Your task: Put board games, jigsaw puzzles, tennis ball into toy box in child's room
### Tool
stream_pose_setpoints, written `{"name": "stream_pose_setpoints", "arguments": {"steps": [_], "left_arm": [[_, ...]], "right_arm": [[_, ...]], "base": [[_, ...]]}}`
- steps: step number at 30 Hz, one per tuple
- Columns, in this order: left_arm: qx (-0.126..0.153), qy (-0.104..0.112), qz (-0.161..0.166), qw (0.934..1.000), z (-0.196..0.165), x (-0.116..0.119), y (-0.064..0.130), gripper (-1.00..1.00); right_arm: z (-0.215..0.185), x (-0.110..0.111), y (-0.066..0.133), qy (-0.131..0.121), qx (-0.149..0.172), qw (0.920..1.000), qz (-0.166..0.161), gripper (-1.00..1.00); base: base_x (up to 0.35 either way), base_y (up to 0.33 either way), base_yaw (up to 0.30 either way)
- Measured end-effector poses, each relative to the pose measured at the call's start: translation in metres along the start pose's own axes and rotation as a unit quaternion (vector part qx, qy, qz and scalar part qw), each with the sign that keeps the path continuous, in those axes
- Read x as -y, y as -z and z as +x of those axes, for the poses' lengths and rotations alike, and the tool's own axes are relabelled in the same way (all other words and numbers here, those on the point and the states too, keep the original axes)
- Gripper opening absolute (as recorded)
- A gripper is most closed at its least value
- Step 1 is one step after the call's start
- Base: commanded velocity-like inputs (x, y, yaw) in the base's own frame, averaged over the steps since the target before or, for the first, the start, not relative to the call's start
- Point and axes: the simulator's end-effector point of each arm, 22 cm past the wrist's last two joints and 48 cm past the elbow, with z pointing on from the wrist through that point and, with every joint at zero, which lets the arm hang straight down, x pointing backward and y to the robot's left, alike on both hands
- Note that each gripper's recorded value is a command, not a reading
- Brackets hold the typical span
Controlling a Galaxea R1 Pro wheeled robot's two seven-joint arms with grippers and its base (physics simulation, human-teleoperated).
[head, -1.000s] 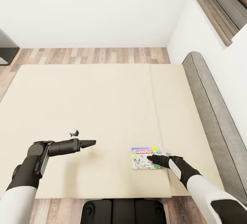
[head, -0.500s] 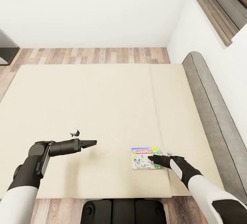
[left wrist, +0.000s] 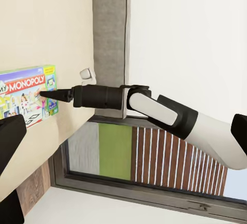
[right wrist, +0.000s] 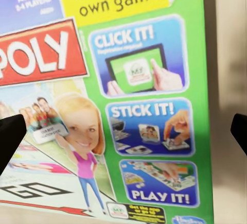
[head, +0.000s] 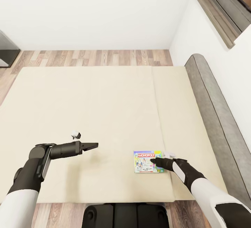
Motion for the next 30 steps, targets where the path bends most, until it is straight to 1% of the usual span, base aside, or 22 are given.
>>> {"name": "stream_pose_setpoints", "arguments": {"steps": [30], "left_arm": [[0.001,-0.003,0.001,1.0,-0.0014,0.0028,0.0007,1.0]], "right_arm": [[-0.0059,-0.0058,0.0026,0.002,0.008,0.9999,-0.012,1.0]], "base": [[0.0,0.0,0.0]]}}
